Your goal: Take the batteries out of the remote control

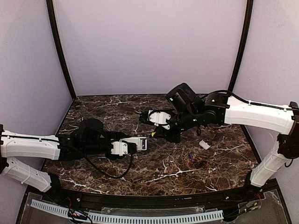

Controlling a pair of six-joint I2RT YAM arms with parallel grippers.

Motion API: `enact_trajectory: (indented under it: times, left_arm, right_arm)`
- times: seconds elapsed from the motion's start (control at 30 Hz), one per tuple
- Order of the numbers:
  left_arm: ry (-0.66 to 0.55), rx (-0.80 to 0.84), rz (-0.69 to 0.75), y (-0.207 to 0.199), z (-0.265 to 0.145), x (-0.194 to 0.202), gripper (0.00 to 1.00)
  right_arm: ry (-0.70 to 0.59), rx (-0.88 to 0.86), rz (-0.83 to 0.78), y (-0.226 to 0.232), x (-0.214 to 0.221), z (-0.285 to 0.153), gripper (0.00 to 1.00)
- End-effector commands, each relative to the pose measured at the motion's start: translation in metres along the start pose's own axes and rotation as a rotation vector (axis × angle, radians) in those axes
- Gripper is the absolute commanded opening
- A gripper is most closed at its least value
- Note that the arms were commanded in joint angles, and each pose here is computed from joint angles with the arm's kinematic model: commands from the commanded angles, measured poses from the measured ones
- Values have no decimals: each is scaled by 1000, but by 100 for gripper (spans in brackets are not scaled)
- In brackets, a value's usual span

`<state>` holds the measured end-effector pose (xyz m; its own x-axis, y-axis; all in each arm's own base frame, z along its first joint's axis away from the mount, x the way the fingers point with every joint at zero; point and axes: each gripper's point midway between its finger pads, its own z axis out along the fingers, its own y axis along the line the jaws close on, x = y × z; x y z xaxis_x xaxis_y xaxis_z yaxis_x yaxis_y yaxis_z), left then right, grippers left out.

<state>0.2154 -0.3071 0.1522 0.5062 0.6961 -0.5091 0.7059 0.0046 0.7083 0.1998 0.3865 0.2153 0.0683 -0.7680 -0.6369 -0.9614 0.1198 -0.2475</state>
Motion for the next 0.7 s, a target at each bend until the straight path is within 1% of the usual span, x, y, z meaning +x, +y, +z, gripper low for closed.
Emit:
enact_trajectory:
  times: [0.0, 0.13, 0.4, 0.67]
  left_arm:
    - [-36, -16, -11, 5, -6, -9, 0]
    - [-37, -16, -11, 5, -7, -9, 0]
    - [-38, 1, -11, 2, -5, -9, 0]
    - [-39, 6, -13, 1, -6, -9, 0]
  right_arm:
    - [9, 13, -3, 1, 2, 5, 0]
    - [14, 15, -3, 0, 3, 5, 0]
    - [-19, 58, -5, -9, -8, -4, 0]
    - [-7, 76, -1, -13, -5, -2, 0]
